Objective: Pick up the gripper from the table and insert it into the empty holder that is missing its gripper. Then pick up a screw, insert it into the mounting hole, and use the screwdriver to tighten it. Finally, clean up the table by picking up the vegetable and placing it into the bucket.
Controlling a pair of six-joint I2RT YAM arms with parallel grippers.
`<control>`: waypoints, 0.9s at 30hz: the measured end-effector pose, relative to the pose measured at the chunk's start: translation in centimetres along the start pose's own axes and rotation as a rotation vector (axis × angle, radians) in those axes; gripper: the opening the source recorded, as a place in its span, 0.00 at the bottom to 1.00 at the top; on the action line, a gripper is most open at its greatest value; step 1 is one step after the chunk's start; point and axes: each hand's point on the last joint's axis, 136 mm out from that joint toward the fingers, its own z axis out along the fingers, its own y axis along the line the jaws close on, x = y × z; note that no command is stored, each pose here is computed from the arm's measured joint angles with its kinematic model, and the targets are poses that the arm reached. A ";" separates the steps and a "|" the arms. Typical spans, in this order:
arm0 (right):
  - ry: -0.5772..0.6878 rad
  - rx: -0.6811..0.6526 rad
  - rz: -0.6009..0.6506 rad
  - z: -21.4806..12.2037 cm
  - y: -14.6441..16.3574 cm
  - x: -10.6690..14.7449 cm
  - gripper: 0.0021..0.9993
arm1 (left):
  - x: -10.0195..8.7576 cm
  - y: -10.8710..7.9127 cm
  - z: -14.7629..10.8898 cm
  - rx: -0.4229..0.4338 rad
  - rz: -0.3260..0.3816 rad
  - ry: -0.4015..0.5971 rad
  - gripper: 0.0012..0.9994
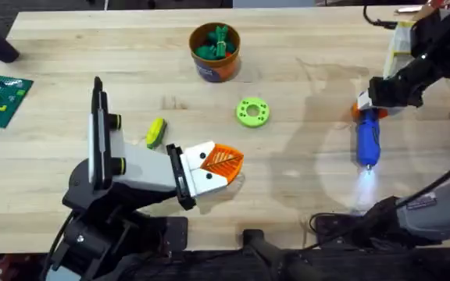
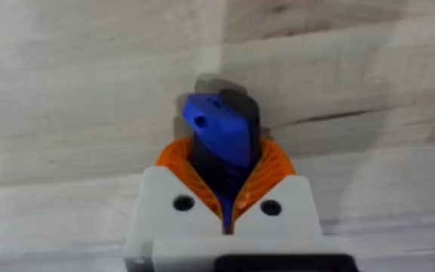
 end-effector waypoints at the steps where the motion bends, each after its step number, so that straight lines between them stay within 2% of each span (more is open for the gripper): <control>1: 0.013 -0.003 0.000 0.0 0.1 0.3 0.03 | 0.0 0.0 0.0 0.000 0.000 0.000 0.01; 6: 0.060 -0.022 0.008 -0.4 0.5 1.6 0.03 | 0.0 0.0 0.0 0.000 0.000 0.000 0.01; 9: 0.022 -0.028 0.011 -1.7 0.6 1.4 0.03 | 0.0 0.0 0.0 0.000 0.000 0.000 0.01; 18: -0.284 -0.077 -0.002 -10.3 2.0 0.4 0.03 | 0.0 0.0 0.0 0.000 0.000 0.000 0.01; 19: -0.319 -0.086 -0.007 -11.3 2.3 0.6 0.03 | 0.0 0.0 0.0 0.000 0.000 0.000 0.01; 20: -0.417 -0.115 -0.025 -14.1 3.2 1.0 0.03 | 0.0 0.0 0.0 0.000 0.000 0.000 0.01; 27: -0.629 -0.223 -0.151 -19.9 6.9 2.6 0.03 | 0.0 0.0 0.0 0.000 0.000 0.000 0.01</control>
